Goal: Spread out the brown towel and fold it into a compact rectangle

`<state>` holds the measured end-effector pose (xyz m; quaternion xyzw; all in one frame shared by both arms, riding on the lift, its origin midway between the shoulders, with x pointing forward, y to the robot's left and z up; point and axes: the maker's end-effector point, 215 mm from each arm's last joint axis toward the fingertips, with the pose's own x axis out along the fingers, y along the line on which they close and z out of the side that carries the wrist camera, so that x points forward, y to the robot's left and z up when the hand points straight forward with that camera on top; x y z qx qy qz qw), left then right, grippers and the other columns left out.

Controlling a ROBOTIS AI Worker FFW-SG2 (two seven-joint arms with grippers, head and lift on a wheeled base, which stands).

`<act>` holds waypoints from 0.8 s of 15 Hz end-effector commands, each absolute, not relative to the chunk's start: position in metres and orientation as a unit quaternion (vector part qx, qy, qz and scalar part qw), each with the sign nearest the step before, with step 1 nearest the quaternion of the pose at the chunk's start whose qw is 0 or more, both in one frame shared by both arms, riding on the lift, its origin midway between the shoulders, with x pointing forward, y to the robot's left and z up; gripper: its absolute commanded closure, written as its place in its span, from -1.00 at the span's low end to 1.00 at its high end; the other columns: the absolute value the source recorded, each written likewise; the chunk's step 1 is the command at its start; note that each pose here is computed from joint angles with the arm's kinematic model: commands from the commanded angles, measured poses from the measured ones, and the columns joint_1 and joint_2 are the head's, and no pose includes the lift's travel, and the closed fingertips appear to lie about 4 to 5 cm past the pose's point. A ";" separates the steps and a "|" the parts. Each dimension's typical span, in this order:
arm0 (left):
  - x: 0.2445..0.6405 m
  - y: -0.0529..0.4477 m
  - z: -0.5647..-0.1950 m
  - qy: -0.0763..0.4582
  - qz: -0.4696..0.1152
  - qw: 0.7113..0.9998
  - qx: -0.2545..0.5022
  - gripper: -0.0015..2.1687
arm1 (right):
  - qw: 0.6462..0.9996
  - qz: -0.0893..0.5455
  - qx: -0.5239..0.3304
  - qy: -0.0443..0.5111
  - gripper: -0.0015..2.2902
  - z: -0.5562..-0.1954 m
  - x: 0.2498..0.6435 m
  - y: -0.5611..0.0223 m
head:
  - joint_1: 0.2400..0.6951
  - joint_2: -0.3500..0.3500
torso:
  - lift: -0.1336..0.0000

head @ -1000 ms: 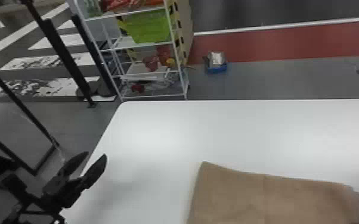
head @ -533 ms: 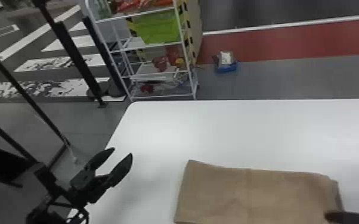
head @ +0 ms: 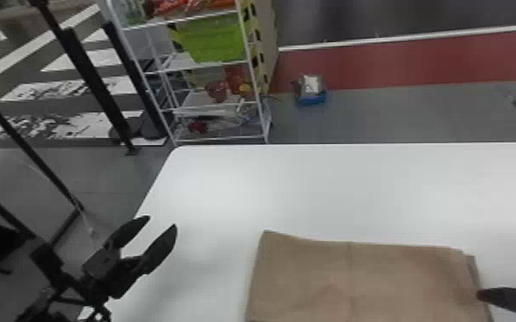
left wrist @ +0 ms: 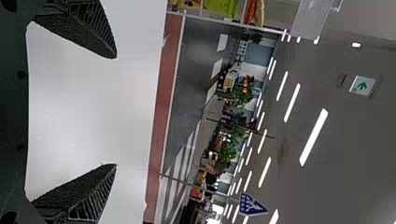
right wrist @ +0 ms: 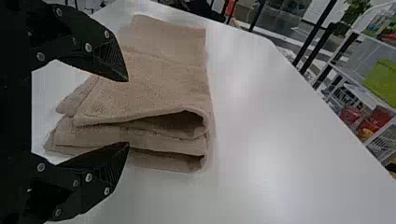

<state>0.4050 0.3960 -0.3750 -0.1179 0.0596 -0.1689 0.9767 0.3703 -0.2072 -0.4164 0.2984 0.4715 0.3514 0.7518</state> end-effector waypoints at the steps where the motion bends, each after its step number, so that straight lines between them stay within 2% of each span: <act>1: 0.406 0.393 -0.375 0.059 -0.172 0.976 -0.119 -0.96 | 0.757 0.364 0.303 0.451 -0.95 -0.397 0.376 -0.204 | 1.00 0.78 | -0.85; 4: 0.403 0.397 -0.375 0.059 -0.169 0.977 -0.119 -0.96 | 0.774 0.344 0.255 0.466 -0.94 -0.407 0.392 -0.195 | 1.00 0.77 | -0.85; 6: 0.402 0.398 -0.374 0.057 -0.169 0.977 -0.119 -0.96 | 0.770 0.347 0.250 0.474 -0.89 -0.414 0.397 -0.180 | 1.00 0.78 | -0.85; 12: 0.398 0.404 -0.372 0.053 -0.166 0.977 -0.120 -0.96 | 0.772 0.359 0.212 0.480 -0.81 -0.413 0.410 -0.151 | 1.00 0.95 | -0.85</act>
